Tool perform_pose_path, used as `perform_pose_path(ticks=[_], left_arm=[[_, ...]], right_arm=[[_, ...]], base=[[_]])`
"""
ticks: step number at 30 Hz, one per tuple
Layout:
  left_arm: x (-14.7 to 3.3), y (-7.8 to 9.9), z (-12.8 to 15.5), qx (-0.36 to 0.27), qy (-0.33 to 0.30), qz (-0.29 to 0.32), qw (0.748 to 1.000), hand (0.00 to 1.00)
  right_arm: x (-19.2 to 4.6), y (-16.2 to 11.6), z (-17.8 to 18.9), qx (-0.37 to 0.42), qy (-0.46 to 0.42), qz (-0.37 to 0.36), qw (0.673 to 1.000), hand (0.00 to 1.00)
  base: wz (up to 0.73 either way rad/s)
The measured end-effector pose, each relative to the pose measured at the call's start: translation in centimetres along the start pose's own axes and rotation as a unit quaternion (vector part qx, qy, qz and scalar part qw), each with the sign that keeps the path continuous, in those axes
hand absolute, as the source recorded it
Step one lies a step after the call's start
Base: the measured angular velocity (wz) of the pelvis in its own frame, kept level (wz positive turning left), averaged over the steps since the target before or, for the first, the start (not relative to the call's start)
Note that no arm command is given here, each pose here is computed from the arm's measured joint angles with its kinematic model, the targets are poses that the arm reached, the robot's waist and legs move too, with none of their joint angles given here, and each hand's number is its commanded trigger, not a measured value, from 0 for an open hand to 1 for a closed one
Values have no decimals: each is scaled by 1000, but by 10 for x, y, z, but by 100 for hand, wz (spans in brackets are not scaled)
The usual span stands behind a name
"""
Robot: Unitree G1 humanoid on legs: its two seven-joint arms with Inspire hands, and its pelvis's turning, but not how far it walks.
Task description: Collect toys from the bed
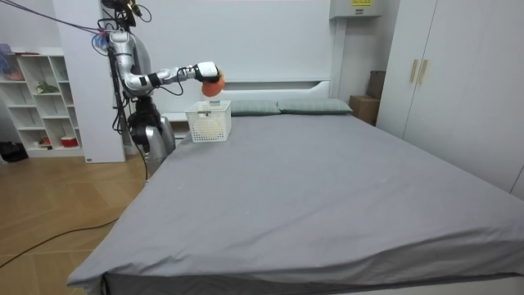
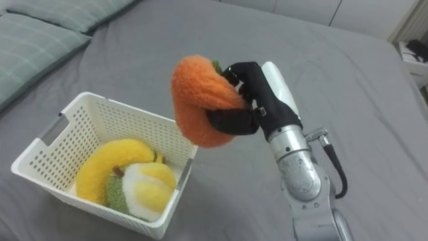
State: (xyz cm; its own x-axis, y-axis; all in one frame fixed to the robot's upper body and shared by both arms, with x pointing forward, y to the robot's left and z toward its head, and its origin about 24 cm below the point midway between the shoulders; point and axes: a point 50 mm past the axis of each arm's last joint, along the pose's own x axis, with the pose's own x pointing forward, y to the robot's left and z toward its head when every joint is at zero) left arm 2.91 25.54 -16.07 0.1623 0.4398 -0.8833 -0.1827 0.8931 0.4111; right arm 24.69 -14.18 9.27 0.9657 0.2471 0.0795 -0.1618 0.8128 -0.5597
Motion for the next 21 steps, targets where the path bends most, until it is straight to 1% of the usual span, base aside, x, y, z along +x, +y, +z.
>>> perform_pose_path(ticks=[11,12,13,14,15,16,17,18,20,21], left_arm=[[1,1,-1,3,5,14,1000,0],[0,0,-1,6,6,13,1000,0],[0,-1,0,8,4,11,1000,0],[0,-1,2,12,1,10,1000,0],[0,-2,3,12,0,9,1000,0],[0,-3,5,15,-2,7,1000,0],[0,-3,5,16,-3,7,1000,0],[0,-4,6,18,-4,6,1000,0],[0,-6,6,26,-7,2,1000,0],[0,-7,7,29,-8,1,1000,0]], right_arm=[[7,16,13,4,-26,45,999,99],[7,19,14,5,-28,53,998,94],[7,22,15,6,-29,64,997,84],[7,26,16,8,-27,76,997,78],[7,29,16,9,-26,84,996,59],[6,34,17,12,-25,100,995,59],[6,37,18,14,-25,107,994,42],[6,41,19,15,-26,118,993,17],[5,45,19,15,-25,132,991,0],[5,47,19,15,-23,136,990,0]], base=[[0],[0],[0],[0],[6],[6],[5],[4],[5],[7]])
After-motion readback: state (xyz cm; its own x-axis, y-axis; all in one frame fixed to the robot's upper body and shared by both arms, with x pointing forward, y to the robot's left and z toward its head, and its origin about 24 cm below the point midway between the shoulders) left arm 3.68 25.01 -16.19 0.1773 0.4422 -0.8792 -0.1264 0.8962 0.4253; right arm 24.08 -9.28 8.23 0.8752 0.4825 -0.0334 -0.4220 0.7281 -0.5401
